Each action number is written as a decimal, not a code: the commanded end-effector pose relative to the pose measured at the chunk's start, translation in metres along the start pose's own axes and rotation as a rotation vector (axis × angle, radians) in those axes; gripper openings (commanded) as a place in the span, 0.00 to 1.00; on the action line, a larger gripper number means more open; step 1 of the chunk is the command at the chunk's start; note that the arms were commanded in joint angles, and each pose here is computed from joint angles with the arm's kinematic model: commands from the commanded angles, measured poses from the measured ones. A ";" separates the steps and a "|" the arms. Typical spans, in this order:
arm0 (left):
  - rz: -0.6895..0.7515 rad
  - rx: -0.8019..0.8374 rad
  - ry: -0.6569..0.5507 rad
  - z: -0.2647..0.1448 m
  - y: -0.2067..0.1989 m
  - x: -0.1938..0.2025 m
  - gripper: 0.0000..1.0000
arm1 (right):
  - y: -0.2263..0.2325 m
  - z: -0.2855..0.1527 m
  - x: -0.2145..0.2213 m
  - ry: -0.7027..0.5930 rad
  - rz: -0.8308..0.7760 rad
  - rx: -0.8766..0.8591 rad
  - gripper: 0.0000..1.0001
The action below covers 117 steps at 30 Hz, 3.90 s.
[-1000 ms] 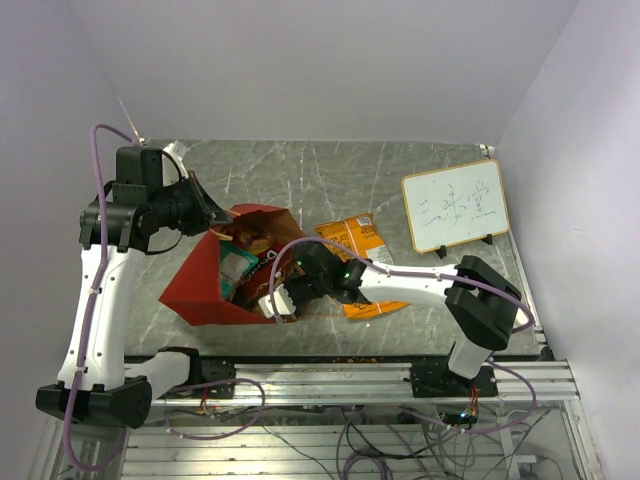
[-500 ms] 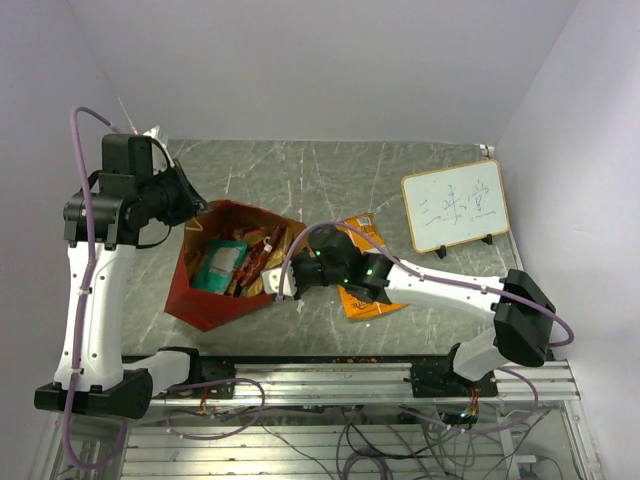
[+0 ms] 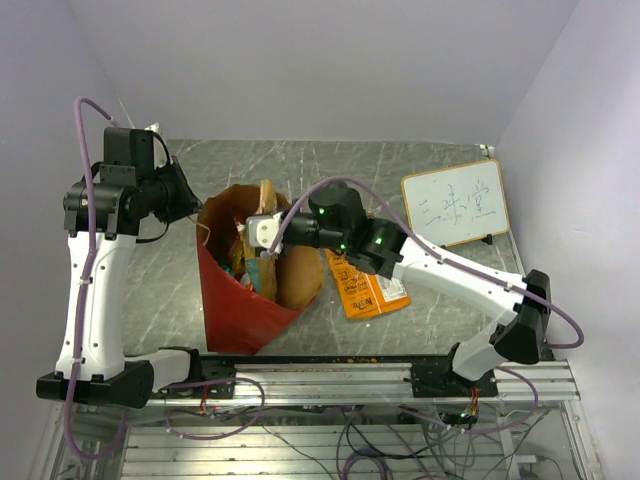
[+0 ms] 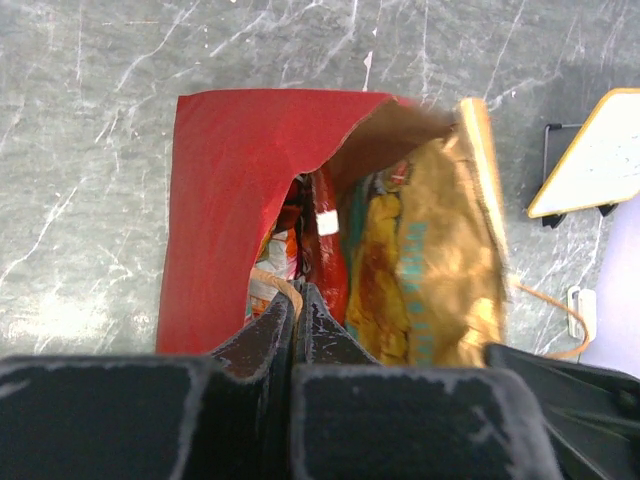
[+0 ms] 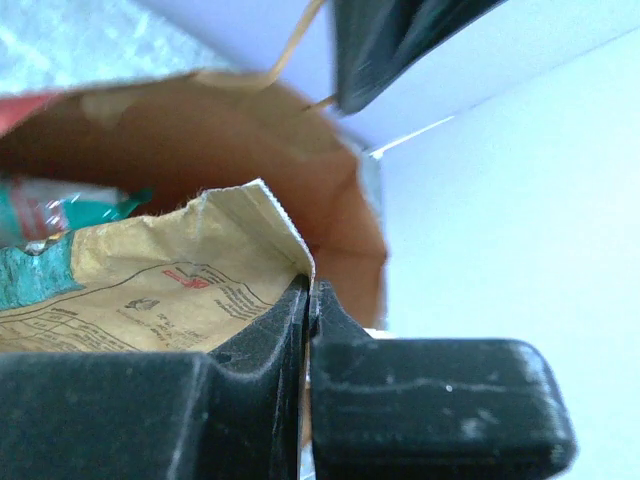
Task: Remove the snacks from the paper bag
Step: Take out the snack from the paper bag, then place the snack at the center of the board.
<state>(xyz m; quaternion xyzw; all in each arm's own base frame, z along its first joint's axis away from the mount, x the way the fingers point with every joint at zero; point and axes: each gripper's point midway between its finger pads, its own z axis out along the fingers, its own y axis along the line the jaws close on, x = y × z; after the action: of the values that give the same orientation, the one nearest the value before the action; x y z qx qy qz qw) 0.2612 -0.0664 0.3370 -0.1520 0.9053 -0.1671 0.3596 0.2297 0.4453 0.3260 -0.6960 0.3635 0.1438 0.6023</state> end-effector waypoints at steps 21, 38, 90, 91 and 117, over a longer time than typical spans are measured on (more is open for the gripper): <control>0.027 0.025 -0.122 0.005 -0.016 -0.042 0.07 | -0.222 -0.163 -0.147 -0.098 -0.179 0.672 0.00; 0.055 0.002 -0.100 0.014 -0.013 -0.044 0.07 | -0.194 -0.327 -0.072 0.332 -0.093 0.978 0.00; 0.060 0.071 -0.061 0.005 -0.026 -0.038 0.07 | 0.081 -0.232 0.151 0.671 -0.123 0.021 0.00; 0.062 0.070 -0.062 0.005 -0.026 -0.038 0.07 | 0.077 -0.230 0.158 0.663 -0.110 0.012 0.00; -0.033 0.108 -0.028 -0.002 -0.020 -0.001 0.07 | 0.016 -0.100 0.275 0.497 -0.182 -0.094 0.00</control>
<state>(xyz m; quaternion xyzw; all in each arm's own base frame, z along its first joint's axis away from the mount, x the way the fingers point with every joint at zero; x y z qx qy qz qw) 0.2608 -0.0747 0.3355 -0.1553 0.8994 -0.1932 0.3600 0.3615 0.2392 0.1376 -0.7759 0.4682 -0.0503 0.4197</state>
